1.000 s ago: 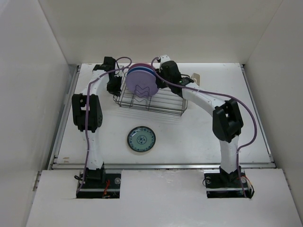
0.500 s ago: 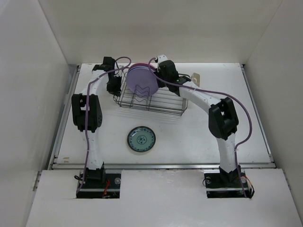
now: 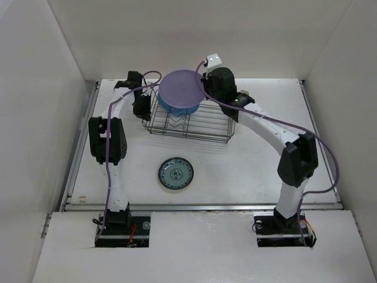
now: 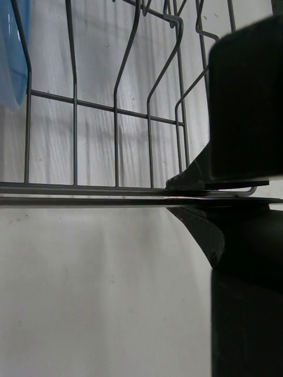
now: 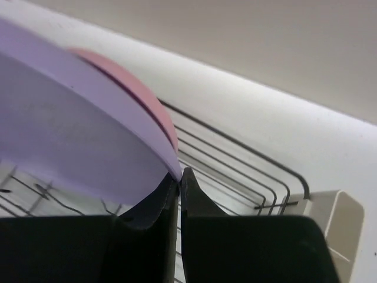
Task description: Unload the plates from the dish rack
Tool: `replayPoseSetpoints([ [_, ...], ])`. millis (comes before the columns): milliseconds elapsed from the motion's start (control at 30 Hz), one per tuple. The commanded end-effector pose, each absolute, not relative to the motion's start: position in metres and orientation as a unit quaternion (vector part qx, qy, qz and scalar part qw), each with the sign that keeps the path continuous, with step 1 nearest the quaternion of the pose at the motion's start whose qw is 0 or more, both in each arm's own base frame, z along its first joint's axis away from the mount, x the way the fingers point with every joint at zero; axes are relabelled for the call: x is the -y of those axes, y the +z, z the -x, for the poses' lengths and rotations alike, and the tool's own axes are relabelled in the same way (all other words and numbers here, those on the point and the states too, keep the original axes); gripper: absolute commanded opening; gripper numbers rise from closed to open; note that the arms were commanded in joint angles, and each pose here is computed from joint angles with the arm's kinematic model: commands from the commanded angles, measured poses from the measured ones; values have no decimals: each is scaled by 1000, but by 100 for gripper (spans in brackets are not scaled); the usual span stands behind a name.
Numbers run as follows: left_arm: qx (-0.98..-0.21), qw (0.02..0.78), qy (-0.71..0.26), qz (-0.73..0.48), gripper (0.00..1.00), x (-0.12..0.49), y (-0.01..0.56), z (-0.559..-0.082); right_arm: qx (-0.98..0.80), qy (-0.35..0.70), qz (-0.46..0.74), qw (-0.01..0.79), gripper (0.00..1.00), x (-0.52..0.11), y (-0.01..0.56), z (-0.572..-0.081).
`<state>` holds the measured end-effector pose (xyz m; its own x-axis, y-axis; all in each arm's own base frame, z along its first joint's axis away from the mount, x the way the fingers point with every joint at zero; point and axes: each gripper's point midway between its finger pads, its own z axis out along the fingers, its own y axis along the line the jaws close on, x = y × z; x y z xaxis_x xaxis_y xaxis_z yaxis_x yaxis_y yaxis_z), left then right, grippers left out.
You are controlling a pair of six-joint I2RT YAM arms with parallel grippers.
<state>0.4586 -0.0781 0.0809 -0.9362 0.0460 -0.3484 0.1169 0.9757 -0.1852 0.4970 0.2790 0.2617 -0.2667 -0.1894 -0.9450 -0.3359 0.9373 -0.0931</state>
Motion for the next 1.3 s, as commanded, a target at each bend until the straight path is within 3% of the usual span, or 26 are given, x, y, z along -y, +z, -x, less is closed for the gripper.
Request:
replayPoseSetpoints([
  [0,-985,137,-101,-23,0,80,78,-436,-731,112,145,657,0,-286,340,-481],
  [200,-984,142,-107,-20,0,83,81,-439,-749,127,135,635,0,-264,348,-442],
  [333,-978,175,-105,-45,6,82,96,-447,-818,142,152,536,0,-245,315,-386],
  [500,-957,259,-102,-80,38,81,144,-463,-872,169,122,443,0,-206,272,-303],
  [533,-954,270,-101,-85,40,81,150,-465,-881,176,99,428,0,-200,265,-292],
  [700,-925,342,-79,-147,41,86,190,-478,-930,177,48,319,0,-178,204,-233],
  [900,-866,430,-30,-253,45,110,218,-503,-962,140,7,234,0,-166,148,-210],
  [1100,-845,452,-26,-285,45,134,210,-536,-987,88,1,135,0,-161,93,-195],
  [1267,-847,446,-32,-288,45,140,201,-550,-992,55,-20,109,0,-151,74,-200],
])
